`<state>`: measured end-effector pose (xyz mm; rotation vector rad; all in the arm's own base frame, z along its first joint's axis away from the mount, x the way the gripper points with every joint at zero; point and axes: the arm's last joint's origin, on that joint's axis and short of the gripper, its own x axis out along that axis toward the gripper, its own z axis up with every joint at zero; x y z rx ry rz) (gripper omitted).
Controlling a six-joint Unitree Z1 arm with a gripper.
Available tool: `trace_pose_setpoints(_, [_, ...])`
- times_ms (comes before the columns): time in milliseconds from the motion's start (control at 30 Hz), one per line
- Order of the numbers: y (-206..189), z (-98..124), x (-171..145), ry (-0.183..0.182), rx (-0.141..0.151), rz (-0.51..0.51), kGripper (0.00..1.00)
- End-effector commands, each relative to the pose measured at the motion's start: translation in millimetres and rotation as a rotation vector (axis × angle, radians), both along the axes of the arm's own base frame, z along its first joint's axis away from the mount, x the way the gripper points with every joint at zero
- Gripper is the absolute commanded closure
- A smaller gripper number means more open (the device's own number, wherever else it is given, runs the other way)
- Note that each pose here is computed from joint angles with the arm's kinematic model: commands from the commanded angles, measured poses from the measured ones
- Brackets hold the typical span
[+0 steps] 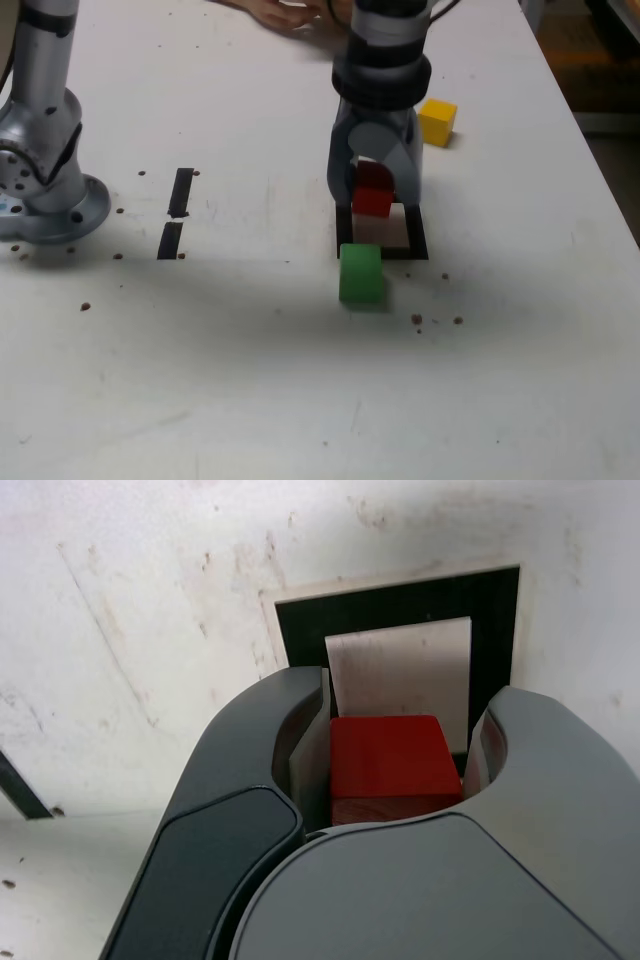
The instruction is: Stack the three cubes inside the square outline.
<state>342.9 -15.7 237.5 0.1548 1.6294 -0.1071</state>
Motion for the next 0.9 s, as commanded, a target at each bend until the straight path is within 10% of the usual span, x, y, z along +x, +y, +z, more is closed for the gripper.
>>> trace_pose_setpoints(0, [5, -4, -1, 0.001, -0.013, 0.006, 1.00])
trace_pose_setpoints(533, [7, -31, 1, -0.065, -0.083, 0.015, 1.00])
trace_pose_setpoints(867, [7, -34, 6, -0.108, -0.077, 0.013, 0.93])
